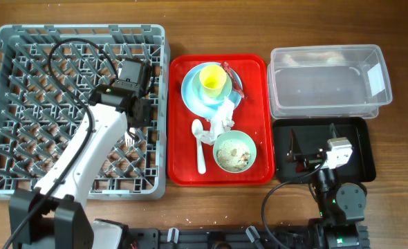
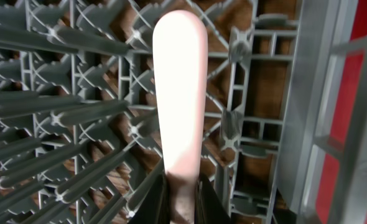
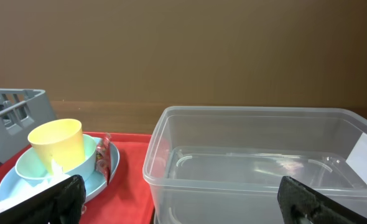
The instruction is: Sort waste into correct bins and load items into the dishwasher rack
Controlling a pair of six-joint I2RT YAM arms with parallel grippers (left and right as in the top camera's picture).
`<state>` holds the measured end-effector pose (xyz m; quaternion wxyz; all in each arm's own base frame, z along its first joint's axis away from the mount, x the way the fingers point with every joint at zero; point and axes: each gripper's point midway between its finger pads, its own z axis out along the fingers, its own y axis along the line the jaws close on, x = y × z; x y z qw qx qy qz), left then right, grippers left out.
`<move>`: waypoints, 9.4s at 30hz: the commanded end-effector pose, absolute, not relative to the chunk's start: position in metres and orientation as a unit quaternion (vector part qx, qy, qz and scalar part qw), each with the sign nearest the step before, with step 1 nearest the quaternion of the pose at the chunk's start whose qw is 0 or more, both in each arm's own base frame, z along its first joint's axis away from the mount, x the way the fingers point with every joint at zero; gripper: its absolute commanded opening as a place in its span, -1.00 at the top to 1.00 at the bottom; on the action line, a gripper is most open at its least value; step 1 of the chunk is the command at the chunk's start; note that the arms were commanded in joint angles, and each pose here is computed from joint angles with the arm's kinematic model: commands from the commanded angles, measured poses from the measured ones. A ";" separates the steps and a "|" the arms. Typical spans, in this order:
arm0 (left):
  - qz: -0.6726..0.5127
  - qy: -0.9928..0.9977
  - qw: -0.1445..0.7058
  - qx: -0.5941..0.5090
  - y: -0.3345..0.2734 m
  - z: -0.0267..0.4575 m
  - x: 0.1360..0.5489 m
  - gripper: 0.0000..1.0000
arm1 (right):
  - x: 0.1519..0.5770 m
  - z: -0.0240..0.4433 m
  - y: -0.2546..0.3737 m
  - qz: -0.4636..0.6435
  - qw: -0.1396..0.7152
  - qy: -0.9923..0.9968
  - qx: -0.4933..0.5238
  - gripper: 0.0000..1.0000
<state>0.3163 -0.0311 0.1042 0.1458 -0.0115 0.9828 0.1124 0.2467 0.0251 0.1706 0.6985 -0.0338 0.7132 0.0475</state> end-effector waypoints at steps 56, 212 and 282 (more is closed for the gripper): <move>0.007 0.995 0.068 -0.068 -0.199 -0.003 0.253 0.92 | 0.246 0.171 0.026 0.044 0.700 0.711 -0.042 -0.99; -0.056 0.987 0.150 -0.018 -0.061 0.091 0.338 0.03 | 0.246 0.171 0.026 0.044 0.700 0.711 -0.043 -0.99; -0.168 0.927 0.290 -0.166 -0.060 0.265 0.256 -1.00 | 0.241 0.199 0.047 0.168 0.722 0.671 -0.011 -0.99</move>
